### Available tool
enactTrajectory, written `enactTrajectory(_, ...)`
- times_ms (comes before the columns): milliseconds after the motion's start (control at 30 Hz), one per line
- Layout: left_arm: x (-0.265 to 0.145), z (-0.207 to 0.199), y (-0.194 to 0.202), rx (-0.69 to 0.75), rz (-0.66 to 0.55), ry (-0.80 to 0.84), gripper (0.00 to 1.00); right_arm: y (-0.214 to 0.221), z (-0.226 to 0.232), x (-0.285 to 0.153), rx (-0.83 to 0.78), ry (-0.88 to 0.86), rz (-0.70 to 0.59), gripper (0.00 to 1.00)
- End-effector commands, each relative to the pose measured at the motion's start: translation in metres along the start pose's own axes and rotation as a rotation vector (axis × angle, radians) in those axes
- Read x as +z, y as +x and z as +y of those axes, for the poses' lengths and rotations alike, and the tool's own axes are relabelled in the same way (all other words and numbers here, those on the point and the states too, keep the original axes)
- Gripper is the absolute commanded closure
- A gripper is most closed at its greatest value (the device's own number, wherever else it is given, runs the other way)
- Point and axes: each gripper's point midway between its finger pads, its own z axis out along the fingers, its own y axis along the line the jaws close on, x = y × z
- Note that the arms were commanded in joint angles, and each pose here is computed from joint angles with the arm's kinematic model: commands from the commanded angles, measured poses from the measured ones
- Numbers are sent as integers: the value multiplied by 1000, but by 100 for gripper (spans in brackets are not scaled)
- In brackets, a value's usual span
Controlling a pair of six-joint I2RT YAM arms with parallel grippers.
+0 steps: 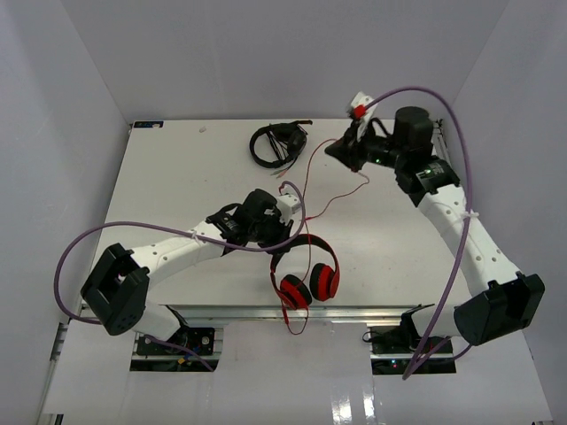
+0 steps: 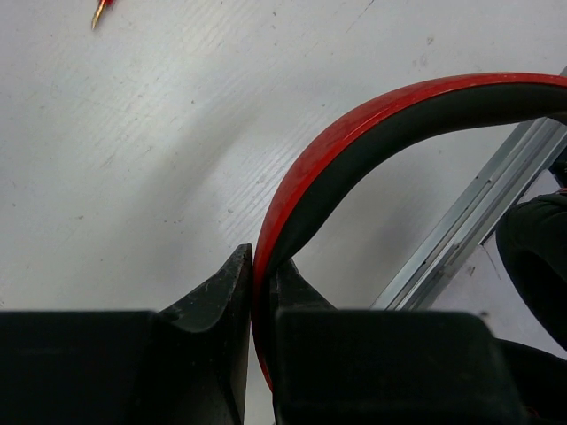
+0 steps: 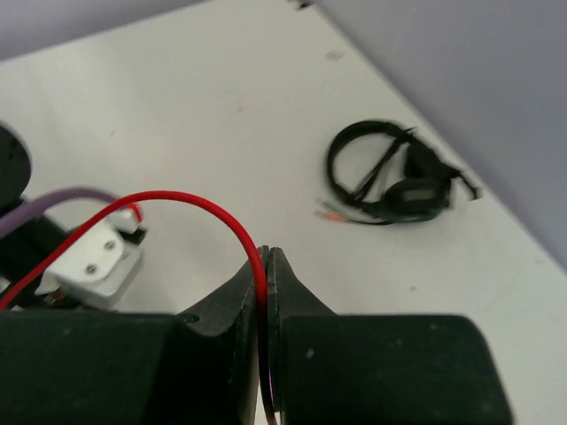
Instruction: Wrap the headphones
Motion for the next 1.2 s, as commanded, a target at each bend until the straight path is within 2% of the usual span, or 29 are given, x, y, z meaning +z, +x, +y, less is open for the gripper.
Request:
enactTrajectory(0,-16,-28,-37,-4,-89,108,100,16,10,7,-38,44,25,92)
enactTrajectory(133,-16,-33,-28,-14,-69,130,100,17,-27,10,-10,227,40,92)
enactTrajectory(333,-9,-32,1,-38,-16,130,100,-34,-78,-9,70,397,-74,92)
enactTrajectory(433,-6,-36,12,-44,6,142,100,-42,-107,-22,118,467,-104,92)
enactTrajectory(667,0,-42,28,-38,44,156,100,-33,-144,-51,179,569,-138,92)
enactTrajectory(833,1,-38,41,-42,59,138,100,-42,-159,-78,176,617,-178,92)
enactTrajectory(967,-1,-21,50,-62,56,42,100,-60,-162,-105,156,649,-227,92)
enactTrajectory(1033,-5,-3,49,-85,33,-63,100,-60,-169,-125,155,684,-236,92)
enactTrajectory(1167,-23,25,34,-158,-51,-243,100,-58,-159,-138,128,687,-234,92)
